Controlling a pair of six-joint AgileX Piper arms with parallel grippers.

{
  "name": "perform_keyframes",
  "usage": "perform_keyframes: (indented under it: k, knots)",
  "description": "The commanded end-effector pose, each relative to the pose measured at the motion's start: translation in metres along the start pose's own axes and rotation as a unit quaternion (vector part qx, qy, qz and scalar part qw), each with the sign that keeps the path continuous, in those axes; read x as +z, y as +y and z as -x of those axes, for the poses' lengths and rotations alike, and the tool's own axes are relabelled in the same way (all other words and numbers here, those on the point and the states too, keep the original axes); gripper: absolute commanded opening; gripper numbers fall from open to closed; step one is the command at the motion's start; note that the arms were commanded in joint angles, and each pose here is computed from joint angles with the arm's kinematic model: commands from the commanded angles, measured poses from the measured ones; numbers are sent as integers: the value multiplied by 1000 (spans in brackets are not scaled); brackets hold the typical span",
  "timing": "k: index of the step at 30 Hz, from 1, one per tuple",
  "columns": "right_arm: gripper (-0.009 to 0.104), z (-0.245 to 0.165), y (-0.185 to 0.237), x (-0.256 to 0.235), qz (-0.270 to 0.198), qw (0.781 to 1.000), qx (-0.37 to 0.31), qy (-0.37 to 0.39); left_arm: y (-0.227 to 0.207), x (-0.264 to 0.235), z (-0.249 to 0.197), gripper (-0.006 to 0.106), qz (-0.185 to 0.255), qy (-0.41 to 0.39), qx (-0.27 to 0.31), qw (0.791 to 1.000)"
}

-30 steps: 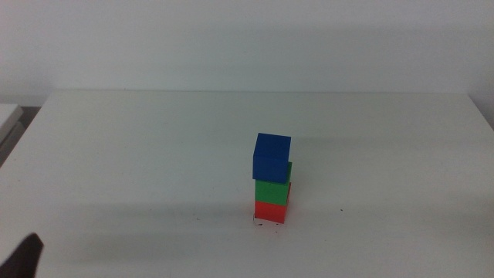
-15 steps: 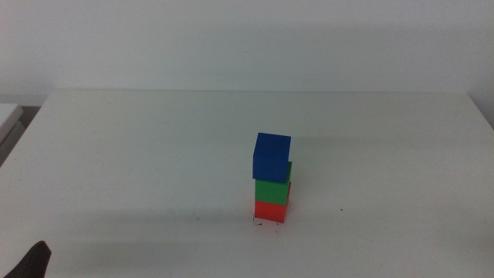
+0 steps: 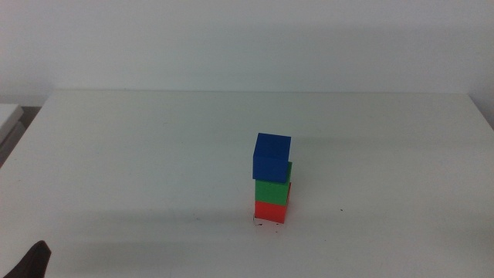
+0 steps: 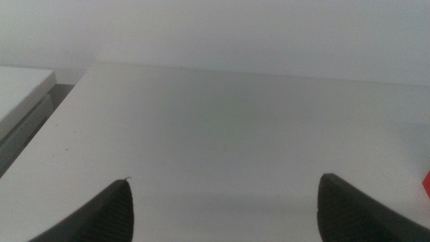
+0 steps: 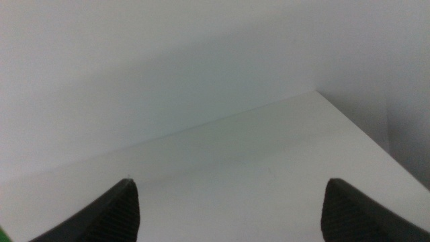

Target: Stack red cubes first, then green, then blue cubes in a specific spot.

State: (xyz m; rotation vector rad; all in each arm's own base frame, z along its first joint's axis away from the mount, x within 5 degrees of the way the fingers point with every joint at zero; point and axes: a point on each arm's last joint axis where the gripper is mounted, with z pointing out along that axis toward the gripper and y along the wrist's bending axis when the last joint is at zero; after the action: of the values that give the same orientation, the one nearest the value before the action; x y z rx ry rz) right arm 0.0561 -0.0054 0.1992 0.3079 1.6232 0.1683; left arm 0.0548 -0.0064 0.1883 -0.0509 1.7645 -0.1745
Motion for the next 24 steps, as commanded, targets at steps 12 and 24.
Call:
perform_keyframes:
  k: [12,24]
  knots:
    - [88,-1,2,0,20,981,-195,0,0,0,1,94,0,-9,0,1000]
    - [87,-1,3,0,20,981,-193,-2,0,0,2,94,0,-10,0,1000]
